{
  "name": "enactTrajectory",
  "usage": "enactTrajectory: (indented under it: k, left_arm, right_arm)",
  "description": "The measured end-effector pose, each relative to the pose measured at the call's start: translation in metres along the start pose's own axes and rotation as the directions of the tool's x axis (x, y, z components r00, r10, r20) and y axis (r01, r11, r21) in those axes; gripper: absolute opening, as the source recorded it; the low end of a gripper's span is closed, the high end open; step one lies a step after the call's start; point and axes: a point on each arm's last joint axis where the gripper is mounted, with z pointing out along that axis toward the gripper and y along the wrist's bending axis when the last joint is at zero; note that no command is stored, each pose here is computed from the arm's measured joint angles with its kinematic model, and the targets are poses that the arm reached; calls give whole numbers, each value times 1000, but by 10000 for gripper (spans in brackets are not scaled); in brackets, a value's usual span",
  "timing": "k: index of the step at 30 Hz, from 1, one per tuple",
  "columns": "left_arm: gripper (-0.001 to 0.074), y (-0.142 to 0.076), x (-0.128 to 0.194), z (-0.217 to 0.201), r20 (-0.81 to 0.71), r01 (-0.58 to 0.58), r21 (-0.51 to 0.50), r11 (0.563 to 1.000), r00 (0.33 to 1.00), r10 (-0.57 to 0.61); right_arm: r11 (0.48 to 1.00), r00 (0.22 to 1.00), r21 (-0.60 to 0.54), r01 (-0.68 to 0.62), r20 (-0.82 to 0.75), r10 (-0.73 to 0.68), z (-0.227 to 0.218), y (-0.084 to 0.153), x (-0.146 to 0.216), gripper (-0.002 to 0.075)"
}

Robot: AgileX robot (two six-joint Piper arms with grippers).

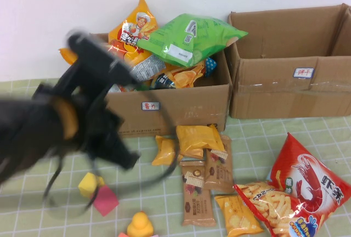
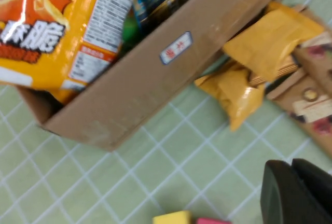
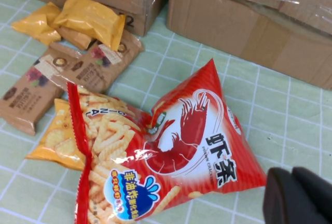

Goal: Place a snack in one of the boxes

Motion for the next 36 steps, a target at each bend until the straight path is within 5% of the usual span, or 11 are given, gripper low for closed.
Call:
enactTrajectory:
  k: [11,28,36]
  left_arm:
    - [-1,-14,99,-31,326,12,73,997,945,-35]
    - [-1,-19,144,-24,257,21,81,996,966,-41]
    - [-1,-9,175,-42,248,90,-3,996,965,-86]
  right_arm:
    - [988,994,-105,-109,14,111,-1,9,-2,11]
    - [964,978,-169,-204,11,209,-1,15,-4,11]
    - [964,978,-170,-205,9,209,-1,15,-4,11]
